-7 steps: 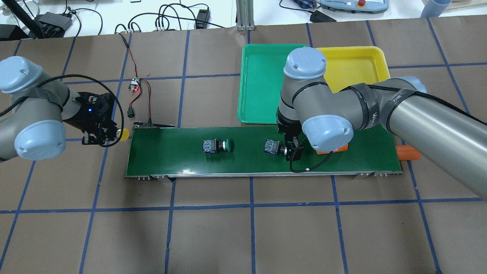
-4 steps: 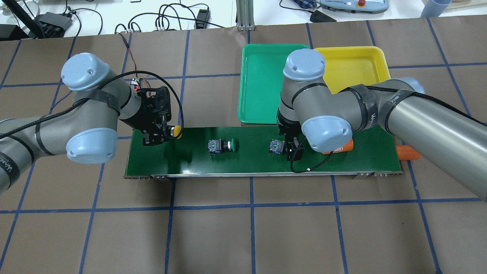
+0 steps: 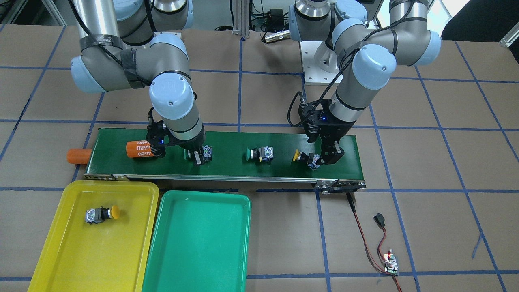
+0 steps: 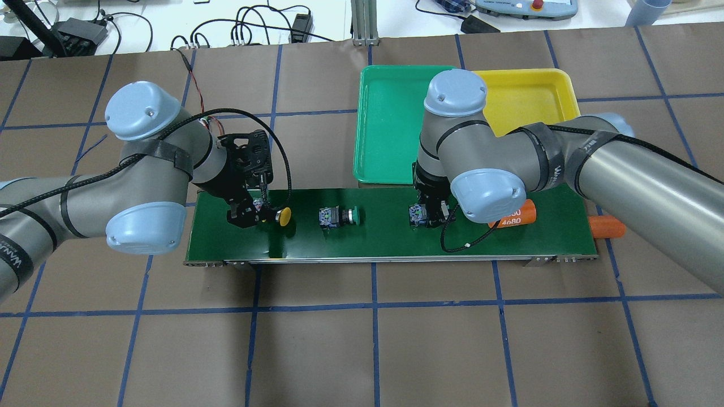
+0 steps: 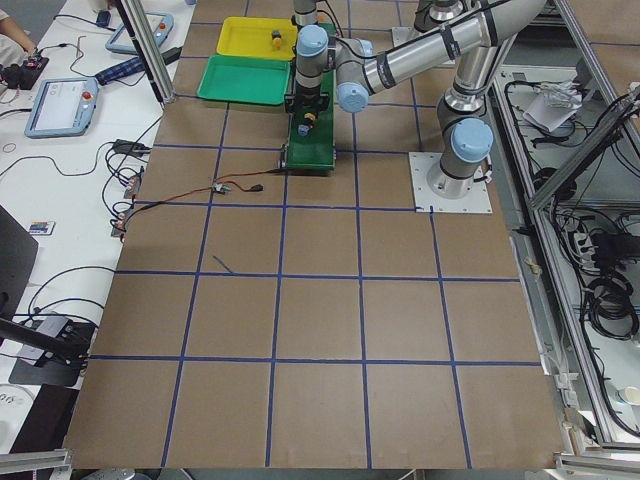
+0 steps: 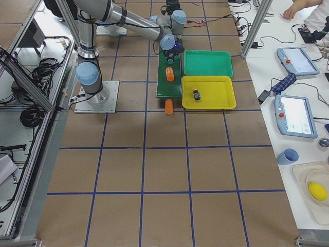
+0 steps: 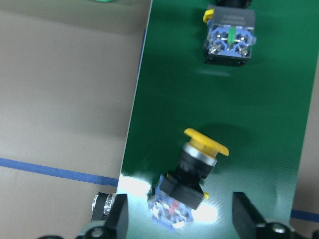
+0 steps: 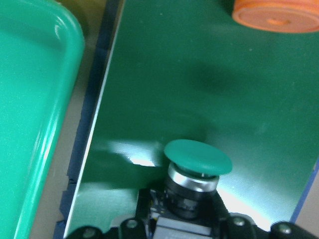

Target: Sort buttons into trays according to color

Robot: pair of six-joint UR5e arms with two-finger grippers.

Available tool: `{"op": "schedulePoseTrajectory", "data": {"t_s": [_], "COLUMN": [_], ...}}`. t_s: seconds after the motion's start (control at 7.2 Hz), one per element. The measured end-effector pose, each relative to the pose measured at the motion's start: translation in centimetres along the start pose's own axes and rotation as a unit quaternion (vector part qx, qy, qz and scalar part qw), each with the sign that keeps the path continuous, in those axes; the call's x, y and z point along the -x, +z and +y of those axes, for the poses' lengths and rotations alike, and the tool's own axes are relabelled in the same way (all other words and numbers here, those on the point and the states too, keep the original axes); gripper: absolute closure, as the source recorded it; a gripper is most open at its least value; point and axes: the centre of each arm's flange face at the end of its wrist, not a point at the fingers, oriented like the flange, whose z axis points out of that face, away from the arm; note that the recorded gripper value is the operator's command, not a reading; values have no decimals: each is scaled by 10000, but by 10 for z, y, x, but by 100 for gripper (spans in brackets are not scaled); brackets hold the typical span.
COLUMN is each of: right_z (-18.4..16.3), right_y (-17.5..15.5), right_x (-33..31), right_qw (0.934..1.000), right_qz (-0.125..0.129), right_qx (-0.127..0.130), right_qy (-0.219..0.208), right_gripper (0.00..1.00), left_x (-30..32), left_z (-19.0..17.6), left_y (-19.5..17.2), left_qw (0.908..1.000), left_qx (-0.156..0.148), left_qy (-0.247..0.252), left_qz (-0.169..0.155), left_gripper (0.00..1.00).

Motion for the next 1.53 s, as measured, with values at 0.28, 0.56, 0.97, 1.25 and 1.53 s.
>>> {"op": "schedulePoseTrajectory", "data": {"t_s": [0.28,0.56,0.97,1.25,1.53], "right_z": [-17,-44,-61,-69,-70], "right_y": [-28,-44,-12,-3,-34], "right_x": [20,69,126,130,116], "right_qw": [9994,9954,9883,9867,9833], "right_qz": [-314,-765,-1263,-1308,-1459], "right_qx": [-2,-114,-309,-525,-665], "right_qy": [-111,-557,-792,-813,-856], "right_gripper": [100,100,0,0,0], "left_x": [-4,5,29,33,30], "left_z": [-5,-16,-30,-31,-25], "left_y": [-32,-97,-184,-206,-212], "left_qw": [9955,9743,9096,8543,8129], "left_qx": [-64,-67,61,29,286], "left_qy": [-927,-2241,-4145,-5176,-5779], "left_qz": [-172,-214,-278,-475,-659], "left_gripper": [22,11,0,0,0]}}
